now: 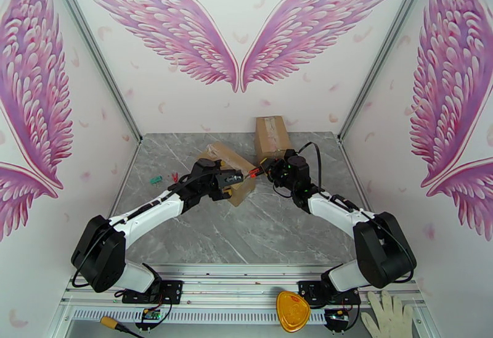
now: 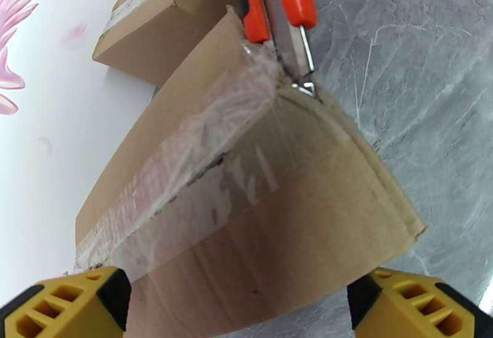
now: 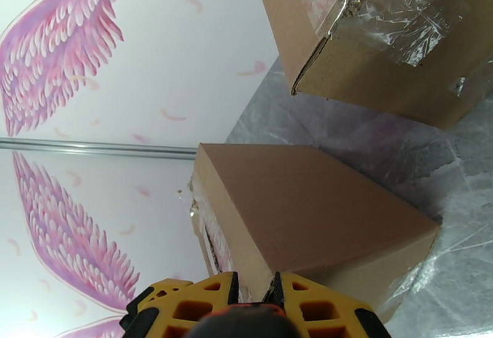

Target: Unpack the express box

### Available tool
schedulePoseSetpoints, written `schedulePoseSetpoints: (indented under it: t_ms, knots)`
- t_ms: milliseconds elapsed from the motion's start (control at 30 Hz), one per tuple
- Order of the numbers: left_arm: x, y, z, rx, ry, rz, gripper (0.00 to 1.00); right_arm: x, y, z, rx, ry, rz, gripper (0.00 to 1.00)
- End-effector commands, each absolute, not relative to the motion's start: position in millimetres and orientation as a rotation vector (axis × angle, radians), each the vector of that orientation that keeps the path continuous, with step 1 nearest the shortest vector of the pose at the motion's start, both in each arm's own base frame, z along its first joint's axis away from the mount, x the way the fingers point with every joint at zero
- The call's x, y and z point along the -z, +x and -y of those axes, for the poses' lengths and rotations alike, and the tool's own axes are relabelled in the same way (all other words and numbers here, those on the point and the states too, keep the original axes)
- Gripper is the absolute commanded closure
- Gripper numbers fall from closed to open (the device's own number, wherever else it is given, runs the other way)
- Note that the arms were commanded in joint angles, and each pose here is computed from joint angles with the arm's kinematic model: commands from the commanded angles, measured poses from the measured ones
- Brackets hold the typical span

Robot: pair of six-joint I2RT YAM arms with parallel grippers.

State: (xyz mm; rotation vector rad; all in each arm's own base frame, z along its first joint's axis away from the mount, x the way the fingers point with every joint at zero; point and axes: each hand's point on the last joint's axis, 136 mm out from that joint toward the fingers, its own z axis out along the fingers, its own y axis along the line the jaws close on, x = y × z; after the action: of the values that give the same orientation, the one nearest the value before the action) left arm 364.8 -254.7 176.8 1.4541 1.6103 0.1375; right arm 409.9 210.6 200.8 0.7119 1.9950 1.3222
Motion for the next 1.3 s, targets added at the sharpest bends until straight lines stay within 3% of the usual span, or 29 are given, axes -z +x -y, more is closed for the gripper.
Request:
schedulePoseSetpoints:
  t_ms: [0,667,1267]
  knots:
    - [-223.4,380.2,278.4,-0.103,1.336,-1.498,0.01,-184.4,371.7,-255.6,-1.537,0.619,-2.168,1.0]
    - [-222.2,394.3,248.8,-0.164,1.372,-1.496,0.01,-187.4,342.4,-273.4,-1.627,0.359,-2.337,1.0]
    - [-221.6,391.1,243.9,-0.161,1.377,-1.492,0.01,-189.8,343.9,-261.2,-1.597,0.354,-2.356,1.0]
